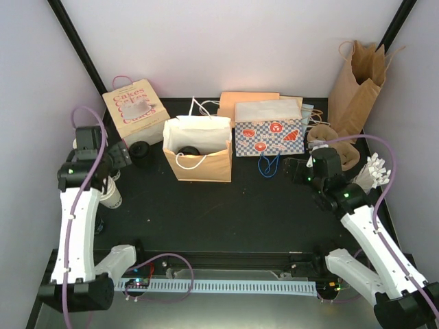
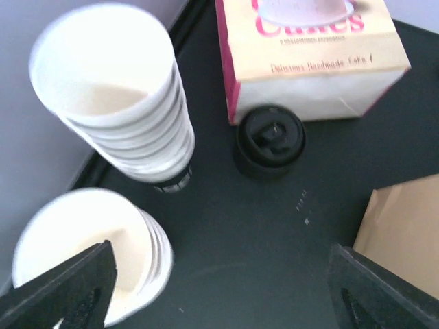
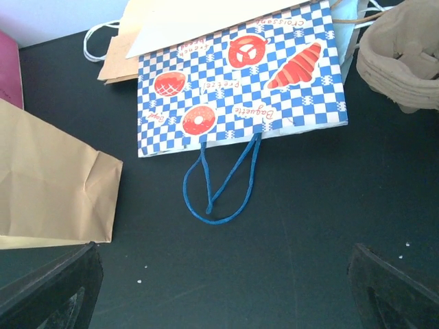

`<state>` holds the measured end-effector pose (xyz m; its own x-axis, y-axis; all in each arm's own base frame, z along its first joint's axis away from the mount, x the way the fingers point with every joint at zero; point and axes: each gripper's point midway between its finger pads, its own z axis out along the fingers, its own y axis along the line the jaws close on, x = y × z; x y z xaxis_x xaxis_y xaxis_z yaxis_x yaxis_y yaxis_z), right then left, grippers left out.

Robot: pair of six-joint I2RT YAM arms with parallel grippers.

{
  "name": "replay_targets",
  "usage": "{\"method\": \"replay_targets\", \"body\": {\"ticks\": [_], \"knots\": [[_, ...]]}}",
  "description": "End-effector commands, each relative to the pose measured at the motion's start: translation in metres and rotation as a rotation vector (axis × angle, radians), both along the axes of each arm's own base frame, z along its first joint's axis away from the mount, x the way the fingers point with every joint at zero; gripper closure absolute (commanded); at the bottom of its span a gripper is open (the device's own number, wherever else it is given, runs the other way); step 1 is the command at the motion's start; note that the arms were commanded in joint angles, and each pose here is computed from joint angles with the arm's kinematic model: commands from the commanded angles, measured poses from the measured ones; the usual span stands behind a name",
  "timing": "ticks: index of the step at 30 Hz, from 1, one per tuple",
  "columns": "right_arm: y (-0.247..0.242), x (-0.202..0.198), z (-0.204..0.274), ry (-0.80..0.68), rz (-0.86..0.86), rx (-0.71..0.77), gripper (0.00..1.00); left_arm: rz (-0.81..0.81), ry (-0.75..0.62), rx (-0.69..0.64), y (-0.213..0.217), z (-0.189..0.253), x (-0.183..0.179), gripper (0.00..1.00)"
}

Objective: Pack the takeout coffee

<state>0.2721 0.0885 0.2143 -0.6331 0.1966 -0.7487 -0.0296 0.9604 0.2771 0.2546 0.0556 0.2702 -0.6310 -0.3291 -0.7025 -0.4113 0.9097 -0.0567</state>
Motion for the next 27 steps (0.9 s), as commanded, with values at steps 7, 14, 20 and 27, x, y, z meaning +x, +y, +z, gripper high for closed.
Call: {"method": "replay_targets", "body": {"ticks": [7, 14, 20, 27], "knots": [[0.015, -0.004, 0.017, -0.028, 0.085, 0.056, 0.0, 0.088, -0.013, 0.036, 0.049, 0.051, 0.073, 0.32], [0.031, -0.01, 0.02, -0.027, 0.158, 0.124, 0.0, 0.107, 0.1, 0.023, 0.068, 0.02, 0.1, 0.41], [0.035, -0.01, 0.015, -0.022, 0.173, 0.147, 0.0, 0.088, 0.18, 0.008, 0.073, -0.004, 0.105, 0.53], [0.038, -0.007, 0.019, -0.036, 0.184, 0.149, 0.0, 0.066, 0.209, -0.017, 0.071, -0.015, 0.113, 0.68]]}}
